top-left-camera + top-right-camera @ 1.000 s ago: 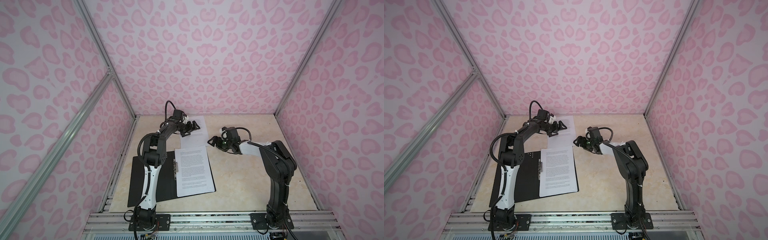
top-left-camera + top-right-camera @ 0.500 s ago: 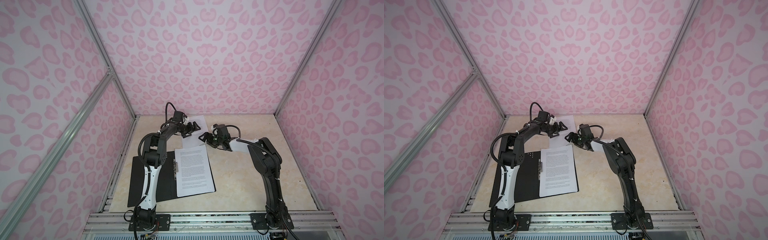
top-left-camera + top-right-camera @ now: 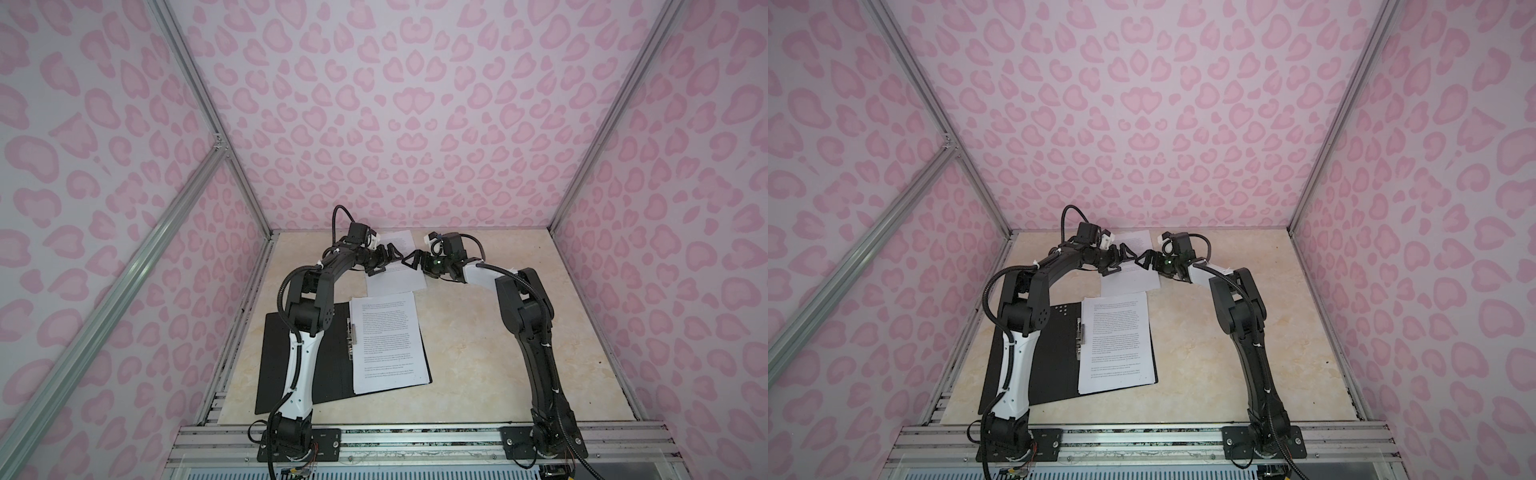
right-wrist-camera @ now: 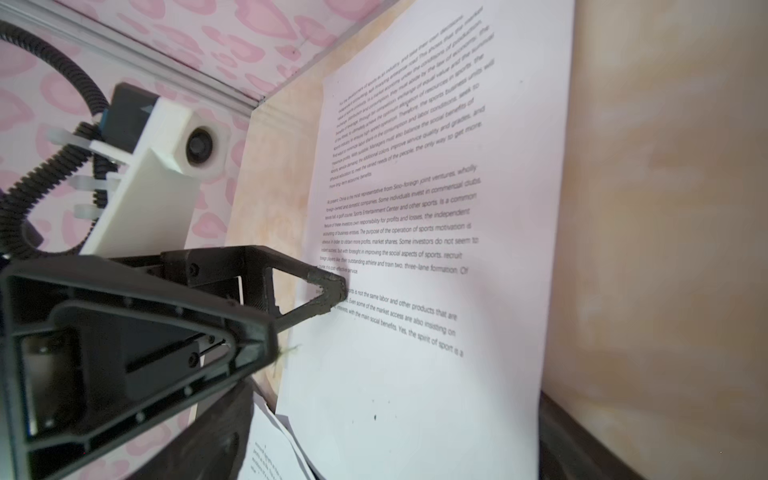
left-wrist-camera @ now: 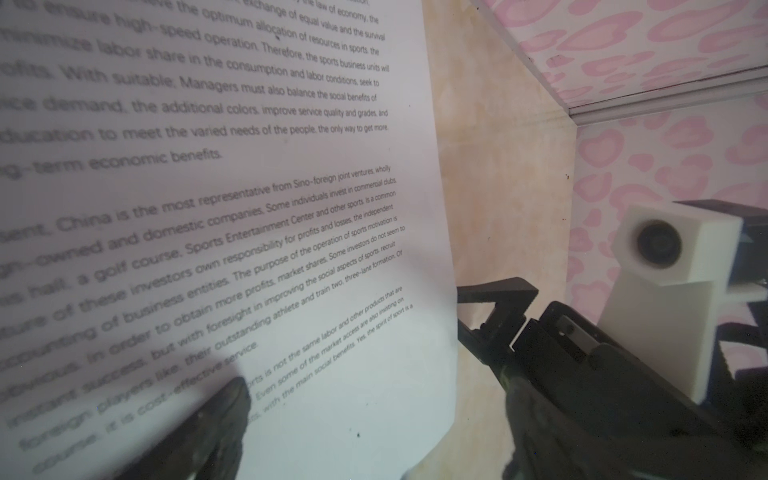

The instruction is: Put the files into the folder

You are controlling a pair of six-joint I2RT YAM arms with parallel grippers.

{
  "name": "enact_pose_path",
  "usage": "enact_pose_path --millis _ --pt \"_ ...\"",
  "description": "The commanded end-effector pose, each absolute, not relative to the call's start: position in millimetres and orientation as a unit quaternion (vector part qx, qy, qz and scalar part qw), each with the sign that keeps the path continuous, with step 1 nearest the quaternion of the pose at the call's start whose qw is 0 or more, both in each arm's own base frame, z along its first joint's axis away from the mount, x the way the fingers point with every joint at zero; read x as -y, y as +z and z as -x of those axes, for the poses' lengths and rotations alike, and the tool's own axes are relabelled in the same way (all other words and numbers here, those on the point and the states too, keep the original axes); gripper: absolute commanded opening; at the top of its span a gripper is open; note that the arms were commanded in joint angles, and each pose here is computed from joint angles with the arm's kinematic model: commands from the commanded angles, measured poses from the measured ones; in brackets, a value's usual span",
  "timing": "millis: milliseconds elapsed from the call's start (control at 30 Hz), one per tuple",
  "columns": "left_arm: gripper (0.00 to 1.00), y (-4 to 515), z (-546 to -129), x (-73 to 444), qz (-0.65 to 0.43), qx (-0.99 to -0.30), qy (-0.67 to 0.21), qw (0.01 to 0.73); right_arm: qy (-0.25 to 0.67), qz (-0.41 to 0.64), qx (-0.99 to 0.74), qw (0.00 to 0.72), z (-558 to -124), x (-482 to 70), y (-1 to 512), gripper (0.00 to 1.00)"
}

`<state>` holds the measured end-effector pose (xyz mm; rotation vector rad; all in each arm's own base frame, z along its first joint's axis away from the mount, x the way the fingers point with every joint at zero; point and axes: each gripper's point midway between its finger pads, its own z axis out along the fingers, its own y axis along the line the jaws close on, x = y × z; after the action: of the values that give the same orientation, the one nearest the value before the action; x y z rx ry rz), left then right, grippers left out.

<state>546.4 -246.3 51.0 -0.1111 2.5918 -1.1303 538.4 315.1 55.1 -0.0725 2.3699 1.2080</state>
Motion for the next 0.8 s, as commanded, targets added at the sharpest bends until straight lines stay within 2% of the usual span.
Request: enact_pose_path --millis 0,167,333,467,500,567,767 --pt "0.97 22 -529 240 0.057 -0.922 -0.367 0.110 0.438 0.046 -0.876 0.194 -525 -317 32 0.90" --pt "0.97 23 -531 238 0.063 -0.920 -0.370 0.111 0.438 0.020 -0.878 0.193 -535 -309 22 0.73" --pt "0.97 32 -534 235 0.062 -0.917 -0.375 0.118 0.433 0.007 -0.880 0.193 -544 -304 12 0.41" --pt "0.98 68 -538 243 0.041 -0.901 -0.410 0.136 0.424 0.001 -0.884 0.199 -556 -303 10 0.09" --pt "0.98 82 -538 246 0.033 -0.895 -0.422 0.145 0.426 0.000 -0.882 0.203 -559 -305 14 0.05" --pt "0.98 110 -537 248 0.023 -0.886 -0.431 0.171 0.426 -0.005 -0.878 0.221 -568 -306 26 0.00" --pt "0.99 240 -520 243 -0.015 -0.832 -0.471 0.292 0.428 -0.020 -0.852 0.301 -600 -308 88 0.00"
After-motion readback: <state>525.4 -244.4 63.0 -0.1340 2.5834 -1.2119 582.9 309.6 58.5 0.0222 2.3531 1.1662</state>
